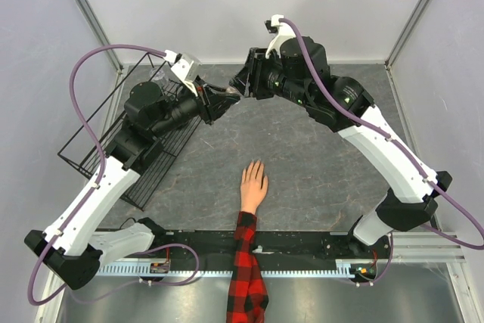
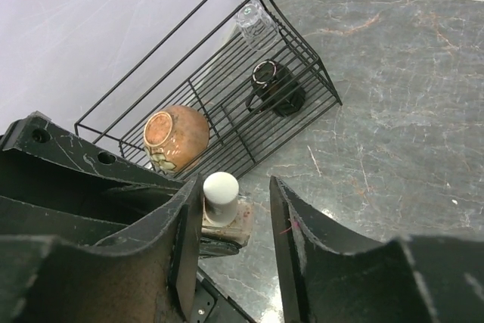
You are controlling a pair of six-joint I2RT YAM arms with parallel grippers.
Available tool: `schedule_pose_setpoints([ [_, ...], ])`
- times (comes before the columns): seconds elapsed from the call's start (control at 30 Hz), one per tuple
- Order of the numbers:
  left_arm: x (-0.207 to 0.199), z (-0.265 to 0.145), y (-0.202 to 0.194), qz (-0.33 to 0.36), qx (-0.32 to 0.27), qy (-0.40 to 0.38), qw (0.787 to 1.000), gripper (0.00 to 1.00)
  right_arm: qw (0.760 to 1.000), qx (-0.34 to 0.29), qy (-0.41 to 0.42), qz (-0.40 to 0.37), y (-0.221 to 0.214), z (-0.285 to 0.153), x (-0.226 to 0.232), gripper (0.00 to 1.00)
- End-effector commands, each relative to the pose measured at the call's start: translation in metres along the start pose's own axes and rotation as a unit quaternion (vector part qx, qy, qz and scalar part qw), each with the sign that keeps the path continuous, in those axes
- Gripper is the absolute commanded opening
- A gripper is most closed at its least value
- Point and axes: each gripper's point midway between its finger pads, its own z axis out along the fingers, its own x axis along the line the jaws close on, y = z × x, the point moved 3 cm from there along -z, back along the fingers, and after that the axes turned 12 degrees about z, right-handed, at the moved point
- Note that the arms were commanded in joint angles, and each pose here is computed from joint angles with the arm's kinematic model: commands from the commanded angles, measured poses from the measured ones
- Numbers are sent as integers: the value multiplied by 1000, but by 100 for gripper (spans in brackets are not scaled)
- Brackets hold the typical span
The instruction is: Paint the nails
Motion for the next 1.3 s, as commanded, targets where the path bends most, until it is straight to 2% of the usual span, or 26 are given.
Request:
schedule_pose_setpoints([
  [0.0, -3, 1, 22, 29, -29, -12, 999, 2, 1000, -12, 14, -6, 8, 0, 9, 45],
  [0.2, -9, 5, 23, 17, -27, -35, 999, 2, 999, 14, 28, -15, -3, 5, 9, 31],
  [0.33, -17, 6, 23, -2, -25, -61, 998, 2, 998, 26, 61, -25, -5, -10, 3, 0],
  [0.37, -21, 5, 24, -5, -27, -74, 997, 2, 997, 23, 65, -24, 0, -12, -5, 0],
  [0.4, -33, 2, 26, -10, -28, -114, 993, 2, 992, 53, 112, -29, -12, -12, -4, 0],
  [0.47, -48, -4, 34, -38, -42, -178, 982, 2, 977, 62, 197, -48, -6, -34, 1, 0],
  [0.5, -69, -14, 37, -41, -46, -266, 962, 2, 957, 76, 275, -62, -17, -37, 10, 0],
  [0.53, -79, -22, 54, -60, -71, -312, 946, 2, 921, 106, 366, -79, -26, -72, 28, 0],
  [0.6, -97, -36, 50, -80, -59, -398, 912, 2, 887, 106, 445, -70, -31, -93, 38, 0],
  [0.63, -103, -45, 56, -117, -55, -419, 899, 2, 867, 129, 475, -74, -37, -105, 42, 0],
  [0.67, -105, -49, 59, -99, -76, -430, 894, 2, 859, 145, 486, -66, -39, -107, 43, 0],
  [0.73, -103, -48, 59, -93, -77, -419, 900, 2, 846, 171, 503, -52, -43, -107, 45, 0],
  [0.77, -101, -45, 55, -112, -51, -405, 906, 2, 846, 170, 502, -53, -43, -106, 45, 0],
  [0.83, -97, -41, 57, -64, -64, -388, 917, 2, 853, 150, 496, -61, -38, -106, 45, 0],
  [0.87, -93, -37, 47, -84, -32, -372, 924, 2, 859, 139, 489, -61, -35, -103, 44, 0],
  [0.9, -87, -30, 46, -78, -31, -345, 935, 2, 866, 138, 477, -57, -32, -99, 44, 0],
  [0.93, -79, -21, 47, -41, -34, -324, 945, 2, 877, 121, 460, -68, -28, -93, 40, 12],
  [0.97, -73, -16, 43, -38, -23, -303, 952, 2, 911, 110, 395, -41, -25, -75, 26, 29],
  [1.0, -60, -8, 31, -25, -1, -256, 966, 2, 927, 89, 362, -43, -15, -69, 23, 44],
  [1.03, -52, -4, 32, -13, 1, -229, 973, 2, 944, 69, 321, -39, -10, -62, 15, 65],
  [1.07, -44, 0, 29, -4, 6, -203, 979, 2, 959, 66, 274, -31, -11, -55, 2, 73],
  [1.1, -28, 6, 23, 10, 15, -145, 989, 2, 978, 10, 208, -21, 8, -49, -11, 79],
  [1.13, -20, 7, 22, 17, 19, -119, 993, 2, 985, -7, 173, -14, 13, -47, -19, 87],
  [1.17, -13, 9, 19, 23, 25, -98, 995, 2, 991, -7, 132, -2, 13, -46, -30, 89],
  [1.2, -5, 11, 18, 36, 26, -73, 996, 2, 995, -43, 94, 6, 28, -47, -36, 91],
  [1.27, 0, 12, 16, 45, 29, -57, 997, 2, 997, -47, 57, 15, 33, -47, -43, 93],
])
